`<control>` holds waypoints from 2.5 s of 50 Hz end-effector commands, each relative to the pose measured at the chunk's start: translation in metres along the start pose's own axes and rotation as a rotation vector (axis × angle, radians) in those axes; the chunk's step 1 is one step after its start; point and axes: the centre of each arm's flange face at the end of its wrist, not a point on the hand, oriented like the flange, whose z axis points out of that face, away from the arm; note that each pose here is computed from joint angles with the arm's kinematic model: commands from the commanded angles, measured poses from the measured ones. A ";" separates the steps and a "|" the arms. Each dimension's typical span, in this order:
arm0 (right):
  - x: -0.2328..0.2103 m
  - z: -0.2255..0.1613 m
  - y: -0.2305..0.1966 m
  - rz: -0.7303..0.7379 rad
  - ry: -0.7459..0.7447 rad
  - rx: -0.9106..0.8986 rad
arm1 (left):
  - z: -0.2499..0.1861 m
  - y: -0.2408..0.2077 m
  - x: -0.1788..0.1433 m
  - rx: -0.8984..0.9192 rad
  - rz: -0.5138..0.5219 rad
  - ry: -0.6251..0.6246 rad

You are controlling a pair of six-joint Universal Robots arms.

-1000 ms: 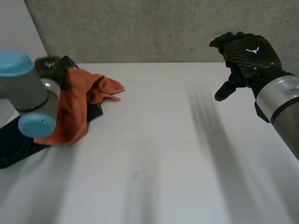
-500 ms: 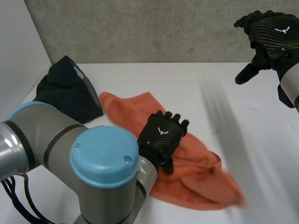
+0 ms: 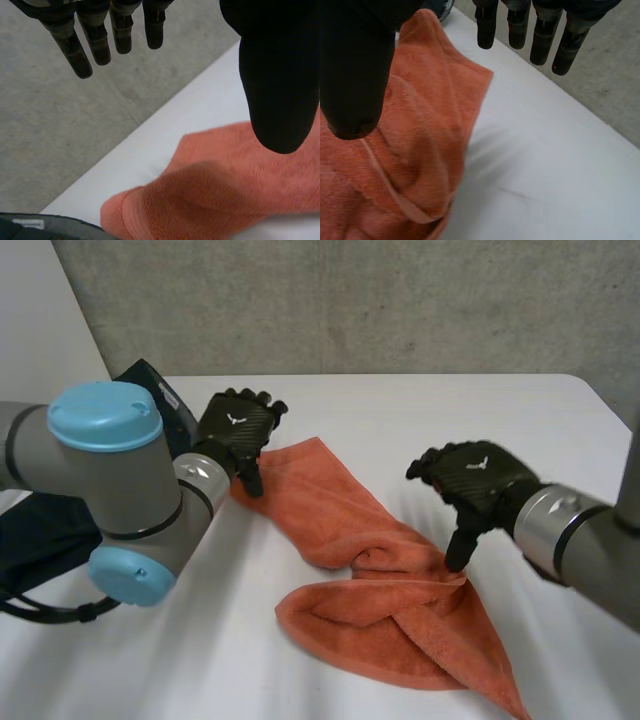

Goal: Fold the laundry.

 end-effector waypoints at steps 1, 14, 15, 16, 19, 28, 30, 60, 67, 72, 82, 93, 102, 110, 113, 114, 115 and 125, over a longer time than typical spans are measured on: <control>-0.008 0.020 0.029 0.074 0.057 0.015 | 0.027 0.039 0.007 -0.051 0.108 0.059; -0.015 0.055 0.063 0.158 0.017 -0.080 | 0.069 0.080 -0.013 -0.085 0.243 0.011; -0.015 0.056 0.064 0.157 0.015 -0.081 | 0.070 0.080 -0.013 -0.083 0.243 0.008; -0.015 0.058 0.065 0.157 0.015 -0.082 | 0.071 0.080 -0.013 -0.081 0.244 0.007; -0.014 0.067 0.066 0.153 0.014 -0.073 | 0.074 0.079 -0.013 -0.077 0.246 0.005; 0.014 0.101 0.025 0.108 0.084 0.076 | 0.075 0.050 -0.015 -0.002 0.245 -0.029; 0.029 0.102 -0.009 0.087 0.126 0.183 | 0.075 0.019 -0.023 0.069 0.235 -0.076; 0.050 -0.036 -0.098 -0.359 0.198 0.154 | -0.114 -0.111 -0.044 0.147 -0.047 -0.160; 0.048 -0.034 -0.106 -0.364 0.166 0.229 | -0.114 -0.103 -0.036 0.104 -0.088 -0.130; 0.050 0.010 -0.087 -0.316 0.146 0.226 | -0.086 -0.069 -0.027 -0.006 -0.093 -0.109; 0.034 0.089 -0.037 -0.247 0.095 0.195 | -0.027 0.017 -0.023 -0.221 -0.086 -0.179; 0.046 0.143 -0.017 -0.211 0.295 0.300 | -0.007 0.042 -0.028 -0.221 -0.076 -0.269; 0.053 0.082 -0.050 -0.195 0.327 0.274 | -0.052 0.011 -0.033 -0.179 -0.078 -0.268; 0.018 0.033 -0.009 -0.182 0.109 0.015 | -0.105 0.025 -0.023 -0.256 -0.055 -0.227; 0.002 0.018 0.009 -0.175 0.021 -0.031 | -0.118 0.040 -0.018 -0.311 0.001 -0.183; -0.002 0.016 0.013 -0.172 0.000 -0.034 | -0.119 0.044 -0.017 -0.320 0.012 -0.176; -0.008 0.011 0.021 -0.167 -0.032 -0.043 | -0.120 0.049 -0.016 -0.329 0.023 -0.167; -0.019 0.002 0.057 -0.142 -0.034 -0.037 | -0.088 0.080 -0.019 -0.307 0.016 -0.188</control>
